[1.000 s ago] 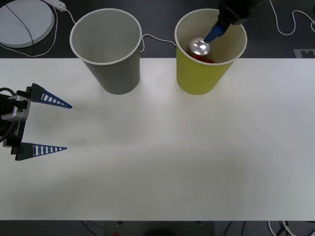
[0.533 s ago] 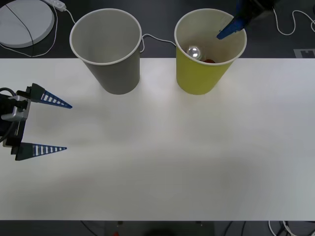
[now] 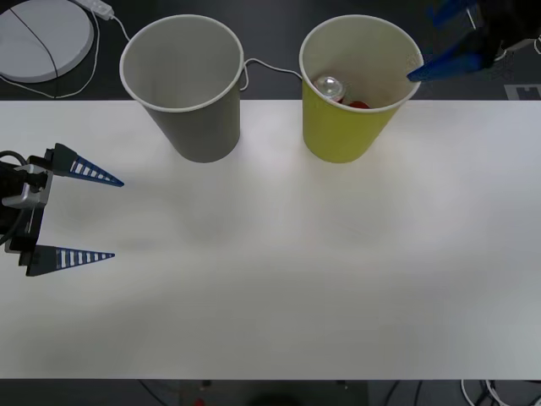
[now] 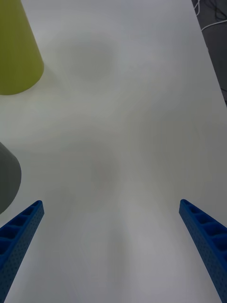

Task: Put the can into the green bin and the plastic bottle into the gray bin

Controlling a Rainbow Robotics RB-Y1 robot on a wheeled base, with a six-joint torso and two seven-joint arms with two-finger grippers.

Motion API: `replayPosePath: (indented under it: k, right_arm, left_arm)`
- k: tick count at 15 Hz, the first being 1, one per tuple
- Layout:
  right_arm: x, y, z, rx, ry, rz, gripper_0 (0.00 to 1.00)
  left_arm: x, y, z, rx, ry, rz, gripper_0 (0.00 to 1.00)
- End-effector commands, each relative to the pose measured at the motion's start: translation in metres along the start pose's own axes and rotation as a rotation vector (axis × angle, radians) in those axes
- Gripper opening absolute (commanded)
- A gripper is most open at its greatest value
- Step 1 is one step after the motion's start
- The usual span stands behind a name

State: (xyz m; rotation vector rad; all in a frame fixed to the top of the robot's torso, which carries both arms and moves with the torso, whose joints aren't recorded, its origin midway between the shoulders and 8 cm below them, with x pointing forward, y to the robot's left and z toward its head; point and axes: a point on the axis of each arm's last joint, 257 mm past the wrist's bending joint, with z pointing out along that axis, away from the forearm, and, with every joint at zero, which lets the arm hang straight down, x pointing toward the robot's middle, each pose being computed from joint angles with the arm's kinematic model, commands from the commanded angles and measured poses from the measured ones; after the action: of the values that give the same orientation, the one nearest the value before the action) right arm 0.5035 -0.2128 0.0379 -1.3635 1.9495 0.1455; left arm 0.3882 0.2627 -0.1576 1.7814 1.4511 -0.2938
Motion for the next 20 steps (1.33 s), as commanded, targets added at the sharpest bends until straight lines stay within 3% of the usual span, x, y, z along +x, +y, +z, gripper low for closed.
replayPosePath:
  k: [1,7,10,14,17,20]
  right_arm:
    - [0.019,0.021,-0.006,-0.056,-0.051,-0.079,1.00]
    - [0.068,0.064,-0.015,-0.127,-0.162,-0.270,1.00]
    - [0.097,0.086,-0.016,-0.170,-0.222,-0.314,1.00]
    - [0.132,0.104,-0.009,-0.183,-0.249,-0.396,1.00]
    - [0.148,0.115,-0.001,-0.183,-0.277,-0.424,1.00]
    - [0.163,0.125,0.004,-0.185,-0.290,-0.392,1.00]
  left_arm:
    - [0.000,0.000,0.000,0.000,0.000,0.000,1.00]
    - [0.000,0.000,0.000,0.000,0.000,0.000,1.00]
    - [0.000,0.000,0.000,0.000,0.000,0.000,1.00]
    - [0.000,0.000,0.000,0.000,0.000,0.000,1.00]
    - [0.000,0.000,0.000,0.000,0.000,0.000,1.00]
    - [0.000,0.000,0.000,0.000,0.000,0.000,1.00]
